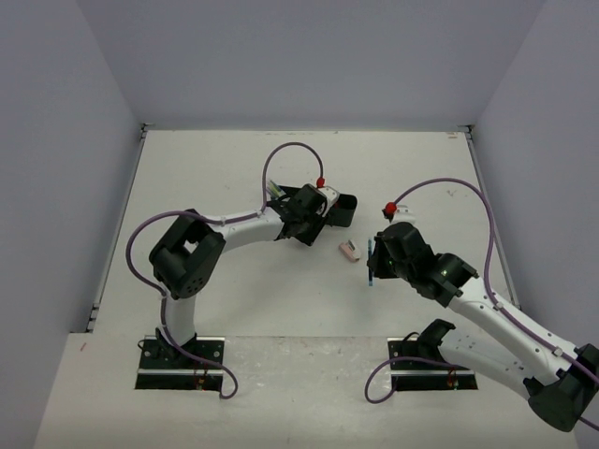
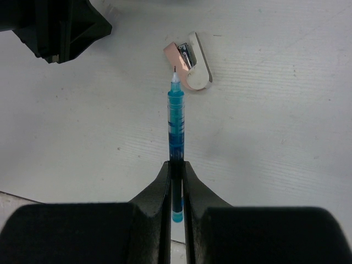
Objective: Sort the stationery into containers
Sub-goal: Close the pen cap on the pen.
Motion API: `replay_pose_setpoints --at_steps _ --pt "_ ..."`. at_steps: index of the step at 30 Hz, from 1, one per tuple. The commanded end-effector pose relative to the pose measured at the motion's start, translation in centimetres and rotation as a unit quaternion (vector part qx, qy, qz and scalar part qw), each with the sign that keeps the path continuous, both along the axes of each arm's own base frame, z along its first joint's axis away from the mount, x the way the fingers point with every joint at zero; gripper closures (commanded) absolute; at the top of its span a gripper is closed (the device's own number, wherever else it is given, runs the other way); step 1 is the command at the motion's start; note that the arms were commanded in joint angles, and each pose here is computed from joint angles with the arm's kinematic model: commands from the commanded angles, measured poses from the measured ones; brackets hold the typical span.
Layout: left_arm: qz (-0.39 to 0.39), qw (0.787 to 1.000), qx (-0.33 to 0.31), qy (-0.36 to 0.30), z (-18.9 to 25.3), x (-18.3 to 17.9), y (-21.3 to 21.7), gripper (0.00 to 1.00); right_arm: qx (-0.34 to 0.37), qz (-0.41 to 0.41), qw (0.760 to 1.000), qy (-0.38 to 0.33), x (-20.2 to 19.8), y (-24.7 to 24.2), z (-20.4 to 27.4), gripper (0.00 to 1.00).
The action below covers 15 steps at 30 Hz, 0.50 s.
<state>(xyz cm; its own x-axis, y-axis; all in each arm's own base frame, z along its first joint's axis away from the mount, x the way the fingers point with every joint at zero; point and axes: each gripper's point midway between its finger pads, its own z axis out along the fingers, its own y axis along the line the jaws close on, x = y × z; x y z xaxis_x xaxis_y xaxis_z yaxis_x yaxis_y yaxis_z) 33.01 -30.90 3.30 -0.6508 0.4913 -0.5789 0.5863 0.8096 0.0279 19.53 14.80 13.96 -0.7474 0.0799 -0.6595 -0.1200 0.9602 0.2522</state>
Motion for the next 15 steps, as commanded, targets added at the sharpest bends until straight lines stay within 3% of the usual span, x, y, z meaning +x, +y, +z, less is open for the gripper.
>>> replay_pose_setpoints --at_steps 1,15 --pt "-0.001 1.000 -0.003 -0.031 0.7 1.8 -0.6 0.56 0.004 0.005 1.000 -0.009 0.4 0.3 0.2 1.00" --pt "0.003 1.000 -0.006 -0.020 -1.3 2.1 -0.6 0.62 0.010 0.019 1.000 -0.004 0.2 0.8 0.0 1.00"
